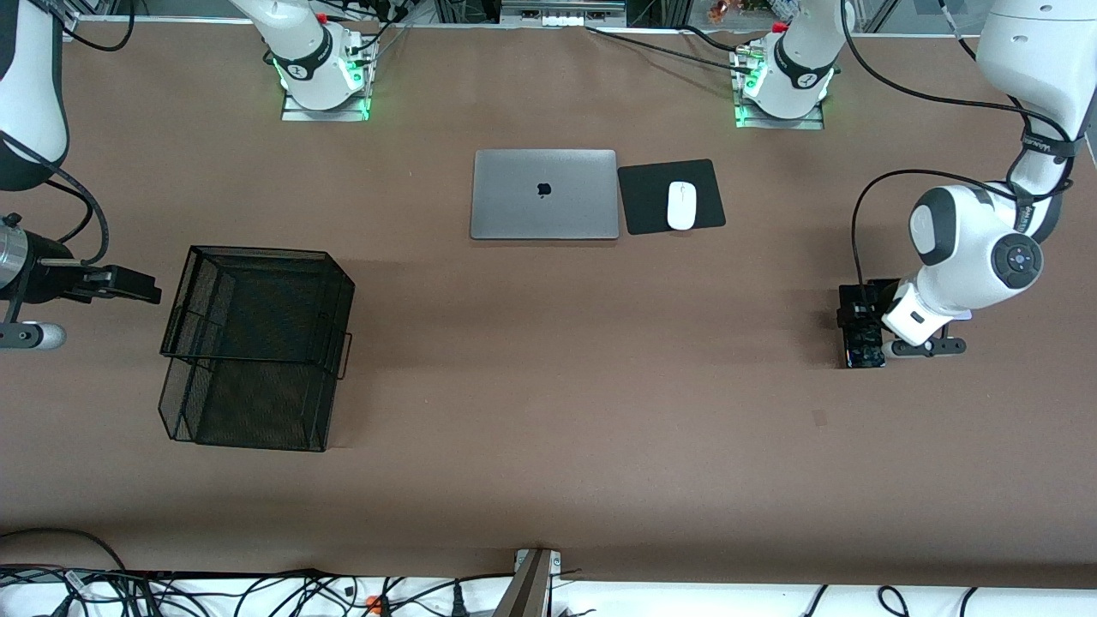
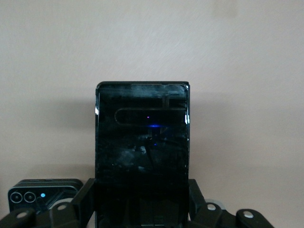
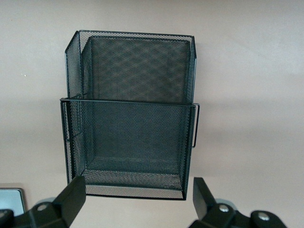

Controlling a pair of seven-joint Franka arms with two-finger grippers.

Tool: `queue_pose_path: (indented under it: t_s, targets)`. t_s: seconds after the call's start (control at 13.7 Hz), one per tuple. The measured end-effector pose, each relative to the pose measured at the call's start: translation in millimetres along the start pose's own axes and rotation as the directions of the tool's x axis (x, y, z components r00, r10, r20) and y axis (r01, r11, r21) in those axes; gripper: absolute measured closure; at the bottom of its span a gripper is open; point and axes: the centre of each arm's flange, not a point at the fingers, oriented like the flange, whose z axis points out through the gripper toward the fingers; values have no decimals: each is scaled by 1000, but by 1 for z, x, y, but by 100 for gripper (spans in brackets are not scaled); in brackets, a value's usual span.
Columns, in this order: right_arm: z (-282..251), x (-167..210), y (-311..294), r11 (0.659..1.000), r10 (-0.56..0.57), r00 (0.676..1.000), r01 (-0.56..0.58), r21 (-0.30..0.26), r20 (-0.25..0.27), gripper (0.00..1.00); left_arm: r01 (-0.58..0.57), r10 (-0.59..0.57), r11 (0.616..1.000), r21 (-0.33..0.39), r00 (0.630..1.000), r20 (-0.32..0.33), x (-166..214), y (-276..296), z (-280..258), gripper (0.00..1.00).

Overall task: Place phones with both arms
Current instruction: 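Carry the black phone with the left gripper and set it near the laptop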

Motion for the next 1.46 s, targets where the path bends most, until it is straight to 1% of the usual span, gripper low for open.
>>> queue_pose_path:
  t_s: [0.15, 0.29, 0.51, 0.73, 0.95, 1.1, 1.24, 1.46]
  targets:
    - [0, 0, 0, 1000, 0, 1000, 0, 0, 0, 0, 30, -30, 1000, 2, 1000, -7, 7, 30, -4, 20]
    - [0, 0, 0, 1000, 0, 1000, 0, 0, 0, 0, 68, -68, 998, 3, 998, -4, 9, 78, 2, 20]
    - [0, 0, 0, 1000, -1, 1000, 1, 0, 0, 0, 102, -102, 995, 5, 995, -4, 6, 171, 13, 20]
    - [0, 0, -1, 1000, -1, 1000, 1, 0, 0, 0, 107, -108, 994, -10, 994, -34, -5, 280, 13, 20]
    - [0, 0, -1, 1000, -1, 1000, 1, 0, 0, 0, 112, -114, 993, -32, 991, -64, -31, 385, 11, 20]
    - [0, 0, -1, 1000, -1, 1000, 1, 0, 0, 0, 126, -129, 991, -41, 988, -82, -50, 441, 10, 20]
    - [0, 0, -1, 1000, -1, 1000, 1, 0, 0, 0, 115, -116, 993, -18, 986, -118, -73, 493, 25, 20]
    - [0, 0, -1, 1000, -1, 1000, 1, 0, 0, 0, 67, -59, 997, 43, 983, -174, -107, 556, 78, 20]
